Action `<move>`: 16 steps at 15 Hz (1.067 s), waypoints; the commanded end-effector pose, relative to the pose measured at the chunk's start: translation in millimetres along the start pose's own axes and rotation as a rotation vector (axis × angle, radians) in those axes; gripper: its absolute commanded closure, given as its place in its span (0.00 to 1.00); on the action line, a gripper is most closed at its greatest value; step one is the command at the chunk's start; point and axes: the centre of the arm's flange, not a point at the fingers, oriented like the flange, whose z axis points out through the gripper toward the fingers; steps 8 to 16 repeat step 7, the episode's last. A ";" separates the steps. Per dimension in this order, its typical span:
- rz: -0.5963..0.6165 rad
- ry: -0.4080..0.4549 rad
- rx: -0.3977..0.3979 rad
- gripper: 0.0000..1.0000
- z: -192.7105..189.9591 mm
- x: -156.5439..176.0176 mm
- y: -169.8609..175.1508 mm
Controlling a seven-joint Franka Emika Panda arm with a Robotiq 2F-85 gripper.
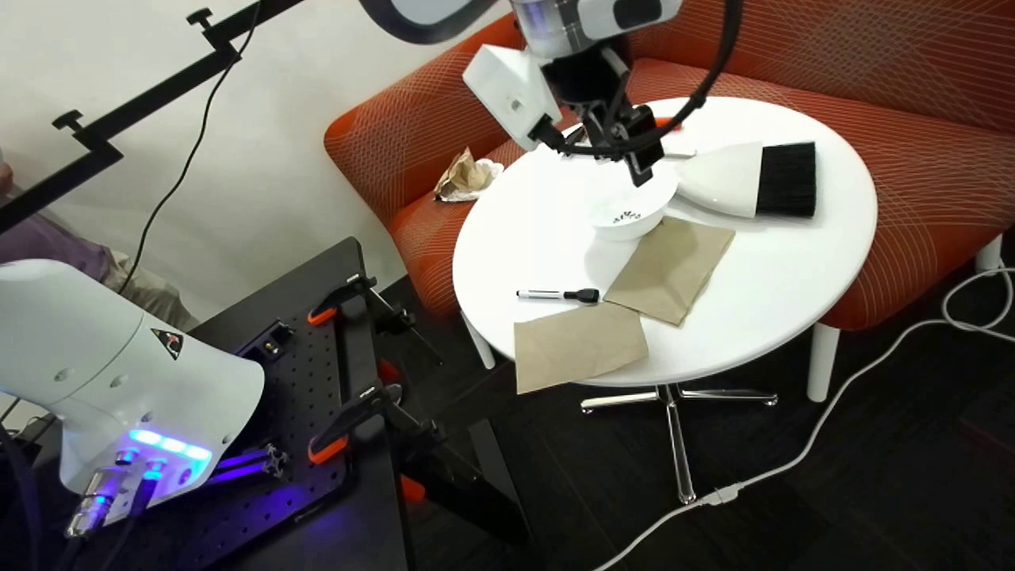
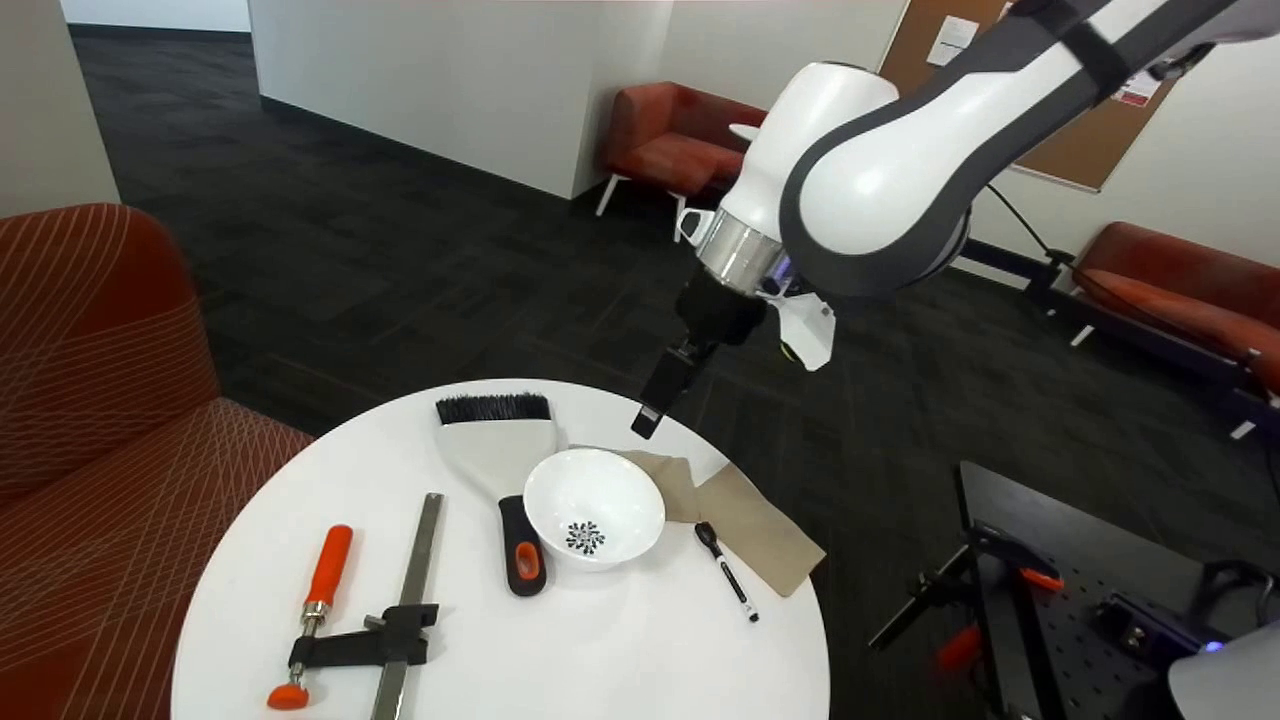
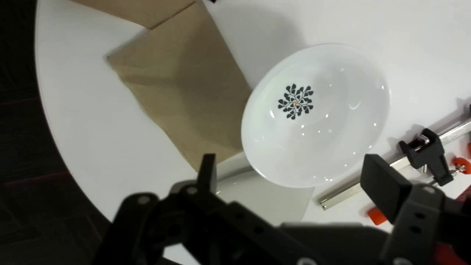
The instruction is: Move the white bowl to the right
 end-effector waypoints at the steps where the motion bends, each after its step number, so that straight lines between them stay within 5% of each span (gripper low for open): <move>1: 0.008 0.007 -0.003 0.00 -49.7 -30.5 -18.7; 16: -0.026 0.021 -0.014 0.00 -47.4 -24.1 -19.6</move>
